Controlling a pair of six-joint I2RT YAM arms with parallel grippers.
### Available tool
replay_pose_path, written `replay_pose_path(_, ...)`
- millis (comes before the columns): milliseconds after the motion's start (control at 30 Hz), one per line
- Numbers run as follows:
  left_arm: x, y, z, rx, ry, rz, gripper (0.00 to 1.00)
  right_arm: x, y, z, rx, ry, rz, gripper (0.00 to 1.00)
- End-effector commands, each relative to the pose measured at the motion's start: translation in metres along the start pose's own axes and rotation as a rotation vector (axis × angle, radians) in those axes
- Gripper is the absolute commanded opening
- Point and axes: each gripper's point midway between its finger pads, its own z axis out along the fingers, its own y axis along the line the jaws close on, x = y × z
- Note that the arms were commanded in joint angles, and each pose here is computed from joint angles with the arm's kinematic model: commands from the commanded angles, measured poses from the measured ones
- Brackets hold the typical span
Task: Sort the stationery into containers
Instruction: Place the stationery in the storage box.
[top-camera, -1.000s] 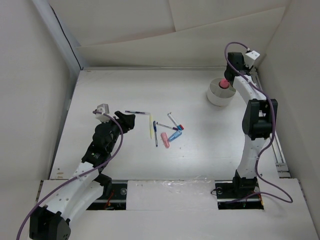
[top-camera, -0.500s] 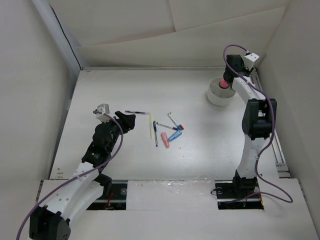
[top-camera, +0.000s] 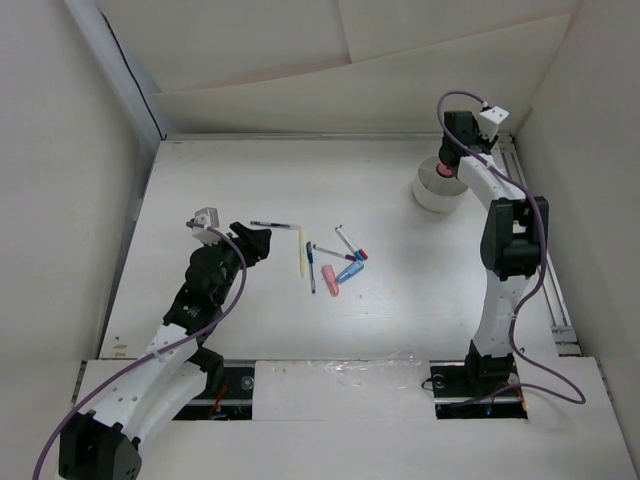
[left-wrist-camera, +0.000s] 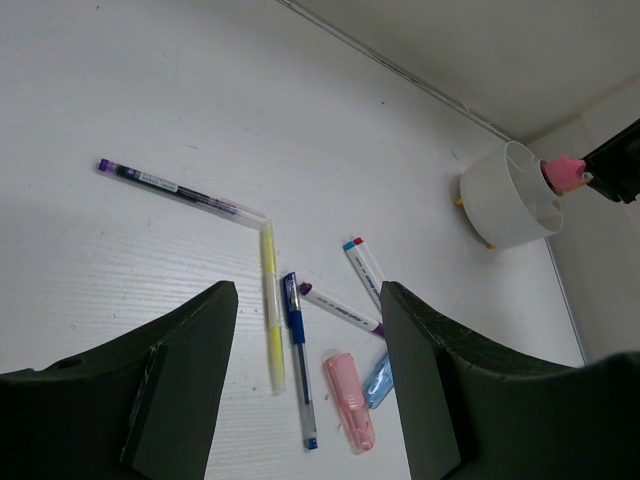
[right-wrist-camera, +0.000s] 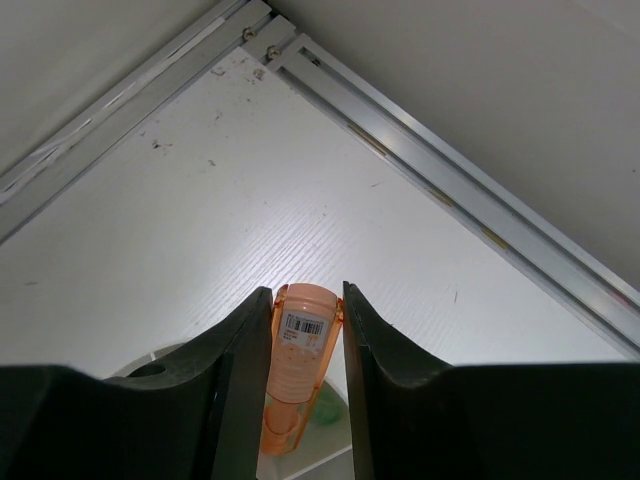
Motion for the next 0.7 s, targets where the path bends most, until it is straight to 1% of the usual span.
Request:
replay_pose_path(0,-0.024,-0.023,-0.002,0.064,-0.061,-0.016,0.56,-0.009,0.009,-0.006,-0.029,-0.026,0.025,0.31)
replay_pose_path(33,-0.024,-0.023,-0.002,0.064,-0.061,-0.016,0.56,-0.008,0.011,-0.006,-0.039,-0.022,0.025,0.32)
replay_pose_path(67,-0.024,-0.023,-0.002,0.064,-0.061,-0.016,0.56,-0.014,0.01,-0.009,-0.042,-0.029,0.043,0.36)
replay_pose_path(100,-0.024,-0.023,-0.002,0.064,-0.061,-0.016,0.56,-0.016,0.01,-0.011,-0.053,-0.024,0.043,0.37)
replay_pose_path(167,-0.024,-0.023,-0.002,0.064,-0.061,-0.016,0.56,-0.021,0.011,-0.015,-0.068,-0.027,0.062,0.39)
replay_pose_path(233,-0.024,-0.023,-0.002,0.064,-0.061,-0.016,0.56,-0.027,0.013,-0.019,-0.091,-0.027,0.083,0.43)
replay_pose_path(267,-0.024,-0.023,-0.002,0.064,-0.061,-0.016,0.56,-0.034,0.014,-0.023,-0.107,-0.031,0.094,0.43)
replay_pose_path(333,-0.024,-0.023,-0.002,0.064,-0.061,-0.016,0.56,-0.043,0.011,-0.03,-0.119,-0.035,0.113,0.46)
replay_pose_path(467,-0.024,-0.023,-0.002,0.064,-0.061,-0.016,0.56,-0.053,0.013,-0.04,-0.162,-0.032,0.14,0.48)
replay_pose_path(600,-0.026,-0.024,-0.003,0.069,-0.068,-0.018,0.56,-0.071,0.004,-0.057,-0.193,-0.046,0.192,0.48)
replay_pose_path(633,-0.026,-0.024,-0.003,0.069,-0.068,-0.018,0.56,-0.066,0.003,-0.056,-0.19,-0.038,0.184,0.48)
replay_pose_path(667,-0.026,-0.024,-0.003,0.069,-0.068,-0.018,0.56,-0.077,-0.001,-0.065,-0.21,-0.047,0.227,0.45)
